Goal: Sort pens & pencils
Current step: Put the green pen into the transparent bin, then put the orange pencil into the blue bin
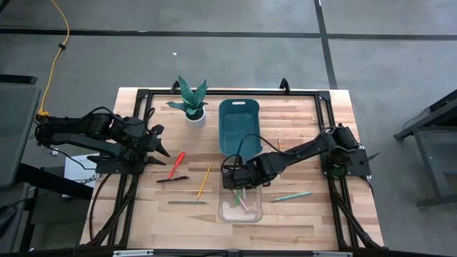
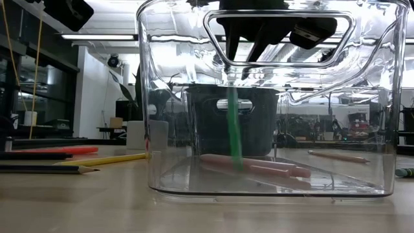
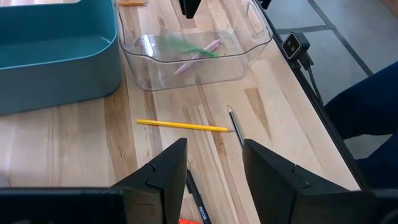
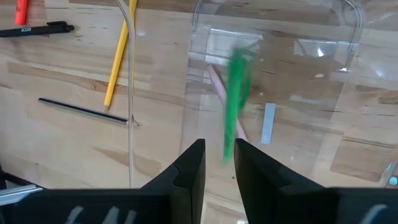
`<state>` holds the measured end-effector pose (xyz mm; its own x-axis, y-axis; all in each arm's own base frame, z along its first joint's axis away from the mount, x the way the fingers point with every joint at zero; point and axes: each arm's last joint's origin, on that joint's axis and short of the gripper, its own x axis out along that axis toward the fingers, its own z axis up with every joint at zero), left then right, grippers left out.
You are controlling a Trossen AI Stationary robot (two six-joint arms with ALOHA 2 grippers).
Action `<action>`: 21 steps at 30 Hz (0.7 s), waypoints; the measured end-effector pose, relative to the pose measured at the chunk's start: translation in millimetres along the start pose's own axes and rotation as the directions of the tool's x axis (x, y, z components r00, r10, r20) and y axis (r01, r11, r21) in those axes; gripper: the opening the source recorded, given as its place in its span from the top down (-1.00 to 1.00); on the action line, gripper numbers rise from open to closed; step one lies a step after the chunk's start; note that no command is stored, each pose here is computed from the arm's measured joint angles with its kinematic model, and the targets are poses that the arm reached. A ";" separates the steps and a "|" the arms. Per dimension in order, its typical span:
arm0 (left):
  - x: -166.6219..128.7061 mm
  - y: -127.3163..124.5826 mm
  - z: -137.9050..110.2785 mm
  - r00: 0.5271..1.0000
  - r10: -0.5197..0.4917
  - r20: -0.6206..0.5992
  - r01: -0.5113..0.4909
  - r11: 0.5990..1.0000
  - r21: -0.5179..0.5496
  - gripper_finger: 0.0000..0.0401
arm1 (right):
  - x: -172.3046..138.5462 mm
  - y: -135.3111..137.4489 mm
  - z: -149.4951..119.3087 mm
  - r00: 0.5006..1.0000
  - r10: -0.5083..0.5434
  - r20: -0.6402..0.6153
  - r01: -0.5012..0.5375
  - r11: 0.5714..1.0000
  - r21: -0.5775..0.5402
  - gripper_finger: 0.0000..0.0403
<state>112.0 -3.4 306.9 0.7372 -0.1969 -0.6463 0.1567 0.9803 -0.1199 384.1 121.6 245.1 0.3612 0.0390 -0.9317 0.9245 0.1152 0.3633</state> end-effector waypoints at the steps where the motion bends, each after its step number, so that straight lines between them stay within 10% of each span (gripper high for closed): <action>1: 0.0 0.0 0.0 1.000 0.000 0.000 0.000 1.000 0.000 0.28 | 0.0 0.1 0.0 1.000 0.001 0.000 -0.001 1.000 0.000 0.62; 15: 0.0 0.0 0.0 1.000 0.000 0.000 0.000 1.000 0.003 0.28 | 0.1 0.5 0.1 1.000 0.006 0.004 -0.006 1.000 -0.020 0.62; 21: 0.0 0.0 0.0 1.000 0.000 0.000 0.000 1.000 0.011 0.28 | -9.9 12.9 4.4 0.979 0.166 0.120 -0.149 0.979 -0.137 0.62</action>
<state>111.9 -3.4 306.9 0.7374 -0.1970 -0.6461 0.1642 0.9801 -0.1114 393.0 118.4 259.1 0.5217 -0.0615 -0.8509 0.8347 0.2429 0.4942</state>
